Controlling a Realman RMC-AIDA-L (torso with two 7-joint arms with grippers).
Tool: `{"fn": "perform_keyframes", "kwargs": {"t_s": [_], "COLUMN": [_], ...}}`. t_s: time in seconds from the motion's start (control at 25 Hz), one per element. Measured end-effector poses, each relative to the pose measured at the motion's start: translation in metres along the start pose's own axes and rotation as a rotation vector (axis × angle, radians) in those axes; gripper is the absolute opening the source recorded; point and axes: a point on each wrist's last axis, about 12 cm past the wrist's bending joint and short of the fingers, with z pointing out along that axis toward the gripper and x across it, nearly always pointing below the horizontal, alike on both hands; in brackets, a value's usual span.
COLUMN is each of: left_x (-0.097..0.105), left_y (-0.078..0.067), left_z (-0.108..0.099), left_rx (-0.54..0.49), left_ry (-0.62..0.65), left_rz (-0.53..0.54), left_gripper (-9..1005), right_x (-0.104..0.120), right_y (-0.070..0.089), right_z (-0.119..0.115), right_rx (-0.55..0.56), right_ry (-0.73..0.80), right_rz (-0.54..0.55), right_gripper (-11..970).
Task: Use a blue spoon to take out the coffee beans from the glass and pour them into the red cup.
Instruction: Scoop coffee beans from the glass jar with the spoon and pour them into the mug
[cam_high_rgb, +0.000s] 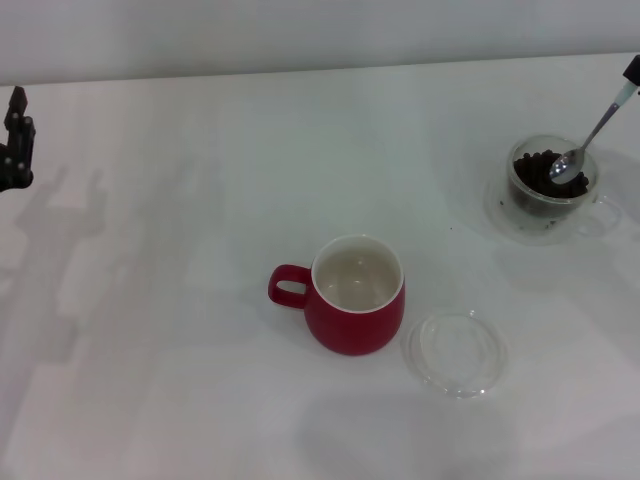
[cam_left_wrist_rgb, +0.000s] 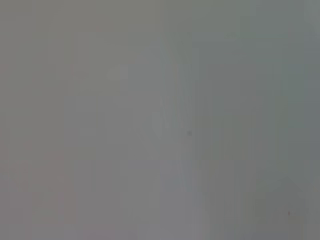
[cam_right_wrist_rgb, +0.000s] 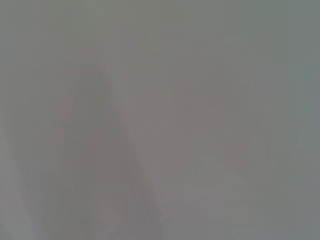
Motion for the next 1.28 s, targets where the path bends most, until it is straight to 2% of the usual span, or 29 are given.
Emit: {"fn": "perform_keyframes", "kwargs": {"t_s": [0.36,0.84,1.28], "left_x": [0.000,0.002,0.002], "left_y": [0.000,-0.001,0.000], "left_z": [0.001,0.004,0.003], "left_rx": [0.001,0.006,0.007], "left_ry": [0.006,0.021,0.026], "left_rz": [0.000,0.001,0.007], "left_gripper": [424,424,425], "right_x": [0.005,0.010,0.014], "right_y": [-0.003,-0.001,-0.002], "right_z": [0.001,-0.001,-0.003], "right_rx": [0.046,0.054,0.081], "right_ry": [0.007,0.010,-0.014], "right_rz": [0.026,0.066,0.234], "right_gripper": [143,143,143]}}
